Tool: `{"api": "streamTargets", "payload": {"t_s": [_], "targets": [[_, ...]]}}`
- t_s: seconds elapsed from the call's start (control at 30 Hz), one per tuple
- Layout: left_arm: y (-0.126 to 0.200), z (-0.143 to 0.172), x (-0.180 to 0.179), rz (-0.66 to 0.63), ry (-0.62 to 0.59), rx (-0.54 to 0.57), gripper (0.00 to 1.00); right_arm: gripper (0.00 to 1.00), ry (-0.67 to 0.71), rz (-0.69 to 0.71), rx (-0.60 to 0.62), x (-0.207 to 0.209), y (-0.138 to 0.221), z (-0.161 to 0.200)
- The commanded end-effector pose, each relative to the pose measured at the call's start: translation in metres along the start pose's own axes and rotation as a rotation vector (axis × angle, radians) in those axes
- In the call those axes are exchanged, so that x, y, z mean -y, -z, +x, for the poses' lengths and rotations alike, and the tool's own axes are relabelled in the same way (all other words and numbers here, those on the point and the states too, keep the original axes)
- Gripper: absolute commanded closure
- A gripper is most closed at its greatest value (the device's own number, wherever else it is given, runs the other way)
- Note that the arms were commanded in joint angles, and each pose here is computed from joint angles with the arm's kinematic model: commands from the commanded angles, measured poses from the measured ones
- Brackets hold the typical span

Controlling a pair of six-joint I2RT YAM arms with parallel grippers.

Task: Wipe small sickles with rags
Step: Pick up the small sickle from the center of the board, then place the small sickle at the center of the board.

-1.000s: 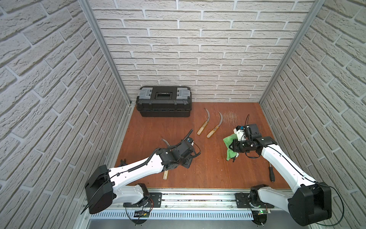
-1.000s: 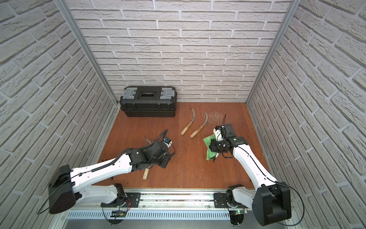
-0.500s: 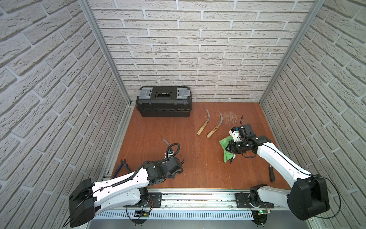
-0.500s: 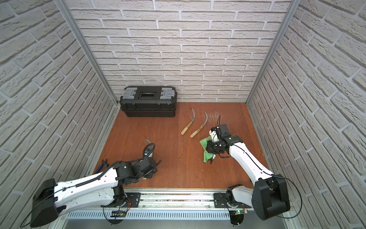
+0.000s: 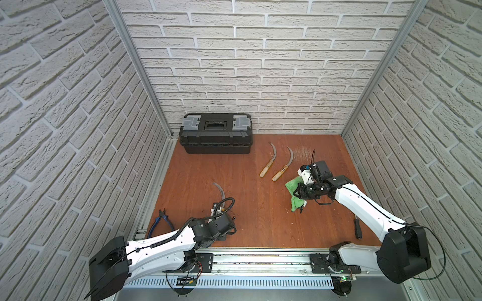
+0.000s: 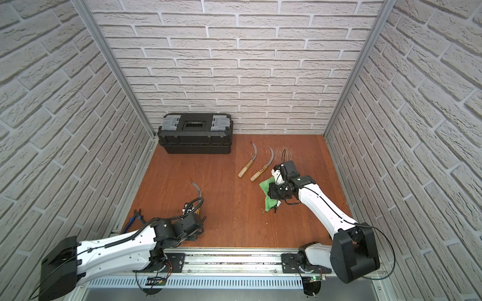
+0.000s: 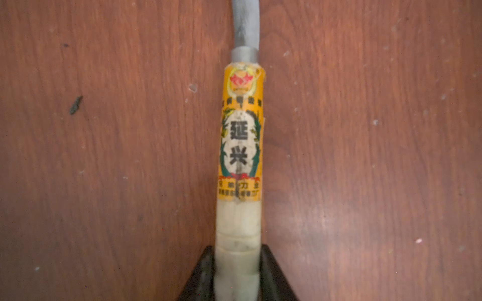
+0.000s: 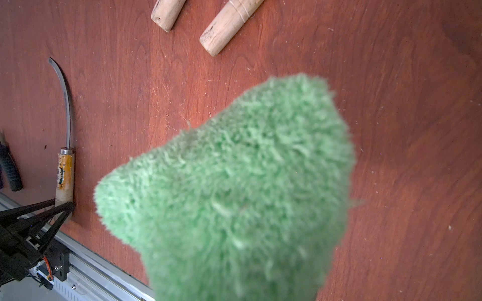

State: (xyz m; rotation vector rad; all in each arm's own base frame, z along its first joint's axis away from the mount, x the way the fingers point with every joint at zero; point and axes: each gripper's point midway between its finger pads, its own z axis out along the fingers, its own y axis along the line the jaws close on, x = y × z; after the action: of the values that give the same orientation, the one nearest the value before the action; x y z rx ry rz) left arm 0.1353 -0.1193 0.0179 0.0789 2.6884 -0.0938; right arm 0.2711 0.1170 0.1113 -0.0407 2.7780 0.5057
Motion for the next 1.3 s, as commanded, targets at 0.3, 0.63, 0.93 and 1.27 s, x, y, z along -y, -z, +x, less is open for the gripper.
{"api": "streamTargets", "payload": {"t_s": [0.3,0.63,0.93,1.27], "targets": [[0.023,-0.03,0.013,0.059,0.005,0.099,1.0,0.97,0.038,-0.003,0.051,-0.013,0.01,-0.03],[0.064,-0.08,0.117,0.291,-0.406,0.143,1.0,0.98,0.055,0.091,0.062,0.007,0.04,-0.037],[0.047,-0.079,0.209,0.487,-0.76,0.057,1.0,0.97,0.03,0.125,0.078,0.025,0.059,-0.032],[-0.011,-0.1,0.263,0.571,-0.811,0.025,1.0,0.97,0.045,0.192,0.02,0.037,0.062,-0.023]]}}
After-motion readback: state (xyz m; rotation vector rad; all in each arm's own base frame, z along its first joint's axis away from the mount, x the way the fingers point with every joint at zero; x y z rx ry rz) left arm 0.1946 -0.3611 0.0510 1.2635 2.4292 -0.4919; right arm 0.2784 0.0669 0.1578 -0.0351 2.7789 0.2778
